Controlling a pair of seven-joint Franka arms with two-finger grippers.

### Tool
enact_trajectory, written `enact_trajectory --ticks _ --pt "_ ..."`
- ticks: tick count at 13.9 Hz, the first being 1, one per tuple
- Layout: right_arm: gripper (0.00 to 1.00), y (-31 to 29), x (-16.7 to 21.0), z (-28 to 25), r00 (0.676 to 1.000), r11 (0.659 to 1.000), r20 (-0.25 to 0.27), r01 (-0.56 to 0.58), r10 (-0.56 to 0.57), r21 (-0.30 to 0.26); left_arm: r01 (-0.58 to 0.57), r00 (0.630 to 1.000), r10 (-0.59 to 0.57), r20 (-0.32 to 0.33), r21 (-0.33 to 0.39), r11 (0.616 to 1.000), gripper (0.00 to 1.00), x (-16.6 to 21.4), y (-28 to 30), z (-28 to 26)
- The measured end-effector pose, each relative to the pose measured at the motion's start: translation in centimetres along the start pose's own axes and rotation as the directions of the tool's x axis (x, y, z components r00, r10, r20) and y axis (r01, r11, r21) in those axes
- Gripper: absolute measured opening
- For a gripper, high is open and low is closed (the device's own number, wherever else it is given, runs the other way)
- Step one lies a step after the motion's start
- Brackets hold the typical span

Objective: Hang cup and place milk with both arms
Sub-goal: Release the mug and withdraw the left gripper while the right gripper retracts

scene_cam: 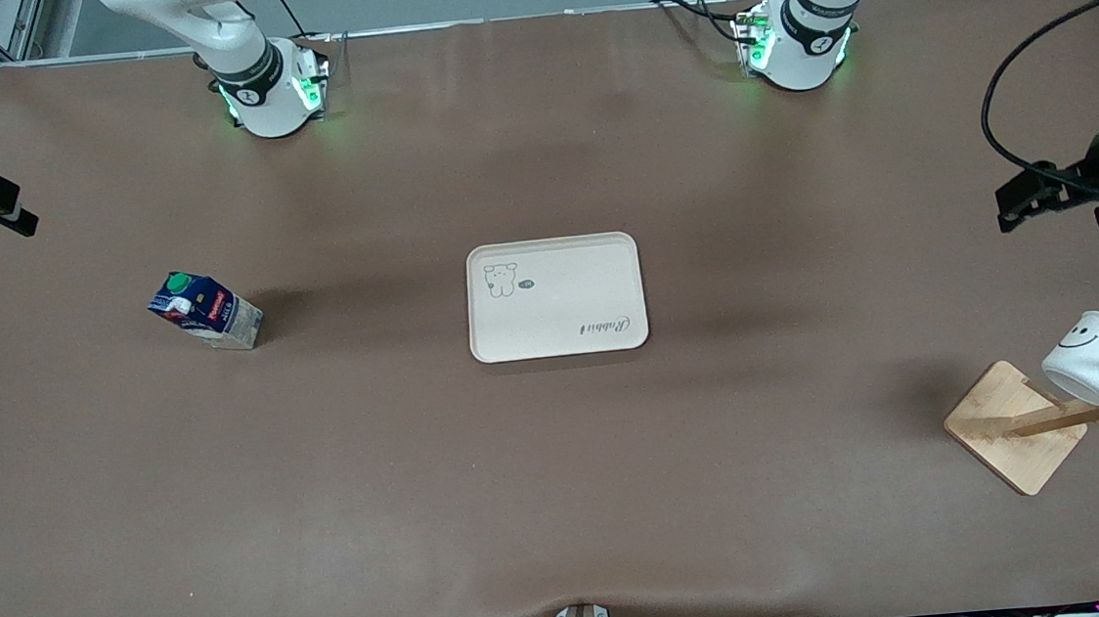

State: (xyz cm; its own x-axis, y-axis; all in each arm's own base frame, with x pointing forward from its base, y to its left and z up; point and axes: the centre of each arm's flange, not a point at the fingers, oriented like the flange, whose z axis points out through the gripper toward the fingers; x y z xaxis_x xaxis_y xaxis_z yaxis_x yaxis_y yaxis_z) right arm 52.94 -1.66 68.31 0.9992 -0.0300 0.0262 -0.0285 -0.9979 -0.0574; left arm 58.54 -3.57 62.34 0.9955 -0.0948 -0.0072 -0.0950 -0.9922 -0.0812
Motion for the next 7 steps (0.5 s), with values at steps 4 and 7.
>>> enact_trajectory --ticks 4,7 --pt "1.00 1.3 -1.2 0.4 1.000 1.000 0.005 -0.001 0.001 0.003 -0.019 1.000 0.019 0.015 0.010 1.000 1.00 -2.1 1.6 -0.4" --pt "1.00 2.1 -1.3 0.4 1.000 1.000 0.005 -0.013 0.013 0.003 0.001 1.000 -0.001 0.023 0.001 1.000 1.00 -3.4 0.7 0.0"
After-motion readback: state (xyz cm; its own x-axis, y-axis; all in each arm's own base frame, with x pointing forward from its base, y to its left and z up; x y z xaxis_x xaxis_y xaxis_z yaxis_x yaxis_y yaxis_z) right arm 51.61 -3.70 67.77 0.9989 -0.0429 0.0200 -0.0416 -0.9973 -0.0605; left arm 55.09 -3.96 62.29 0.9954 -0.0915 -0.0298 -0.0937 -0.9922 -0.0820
